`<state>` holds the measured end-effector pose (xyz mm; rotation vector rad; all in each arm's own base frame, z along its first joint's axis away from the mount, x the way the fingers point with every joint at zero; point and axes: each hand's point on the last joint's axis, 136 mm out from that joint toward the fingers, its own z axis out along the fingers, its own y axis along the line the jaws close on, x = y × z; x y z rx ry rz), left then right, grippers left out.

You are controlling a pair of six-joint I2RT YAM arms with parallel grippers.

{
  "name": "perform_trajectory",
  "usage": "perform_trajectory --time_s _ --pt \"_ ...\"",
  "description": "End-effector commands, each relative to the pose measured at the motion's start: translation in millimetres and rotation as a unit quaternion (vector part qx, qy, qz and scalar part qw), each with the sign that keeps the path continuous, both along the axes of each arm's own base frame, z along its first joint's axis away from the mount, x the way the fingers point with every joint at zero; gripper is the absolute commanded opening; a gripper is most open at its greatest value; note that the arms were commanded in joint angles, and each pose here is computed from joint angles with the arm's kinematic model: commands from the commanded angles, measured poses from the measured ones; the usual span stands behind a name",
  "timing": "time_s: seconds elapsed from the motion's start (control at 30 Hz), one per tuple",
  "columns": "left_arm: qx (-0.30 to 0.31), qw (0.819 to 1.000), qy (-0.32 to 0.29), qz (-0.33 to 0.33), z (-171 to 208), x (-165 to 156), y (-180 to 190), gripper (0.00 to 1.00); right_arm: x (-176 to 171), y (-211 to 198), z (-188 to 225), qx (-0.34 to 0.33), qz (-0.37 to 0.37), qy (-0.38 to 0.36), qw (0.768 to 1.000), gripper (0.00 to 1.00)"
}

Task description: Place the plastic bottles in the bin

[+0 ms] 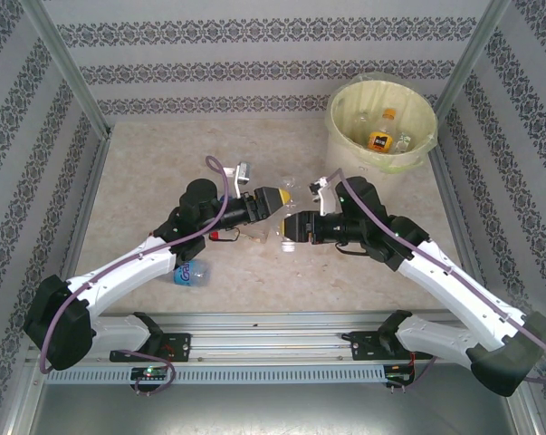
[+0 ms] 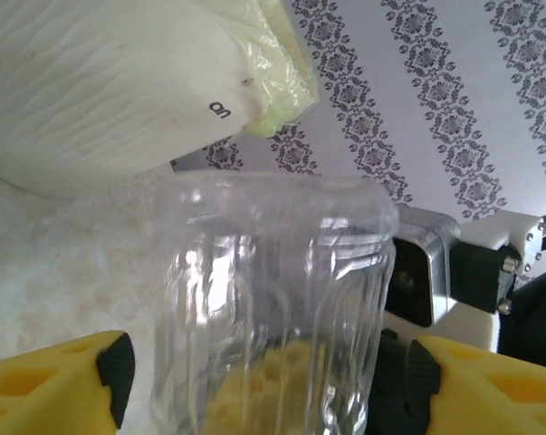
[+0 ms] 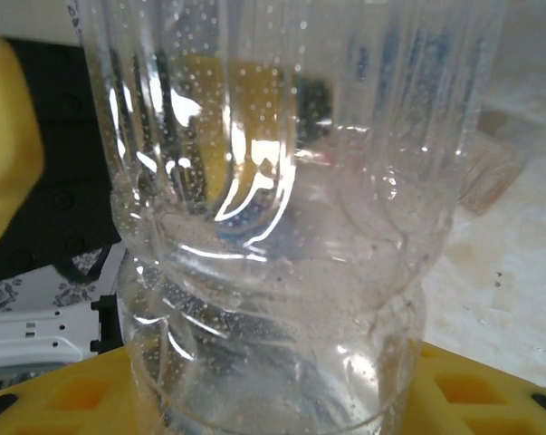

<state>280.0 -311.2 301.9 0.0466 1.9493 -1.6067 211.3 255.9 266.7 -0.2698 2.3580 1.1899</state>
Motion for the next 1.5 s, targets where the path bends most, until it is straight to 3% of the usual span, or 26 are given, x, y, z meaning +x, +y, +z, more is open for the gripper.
perform_trajectory --time_s 0.0,0.2,0.4,0.67,0.9,1.2,1.47 --pt "-0.031 0.999 -0.043 0.0 39 -6 6 0.99 1 -10 24 0.014 -0.008 -0.03 0.999 0.48" --pt "0.011 0.996 -0.092 0.019 61 -18 24 1.0 14 -38 40 0.004 -0.052 -0.048 0.997 0.48" --pt "0.01 0.989 -0.149 -0.006 84 -53 40 1.0 41 -77 70 -0.045 -0.123 -0.094 0.987 0.48" --pt "0.074 0.985 -0.15 0.049 63 -74 81 1.0 102 -149 115 -0.168 -0.259 -0.147 0.94 0.46" --pt "0.091 0.985 -0.129 0.062 48 -81 93 1.0 166 -185 127 -0.225 -0.308 -0.152 0.912 0.45" --pt "0.104 0.985 -0.121 0.07 44 -79 96 1.0 241 -219 102 -0.312 -0.322 -0.125 0.885 0.44" --pt "0.114 0.984 -0.118 0.074 43 -80 99 1.0 267 -195 57 -0.315 -0.256 -0.088 0.91 0.43"
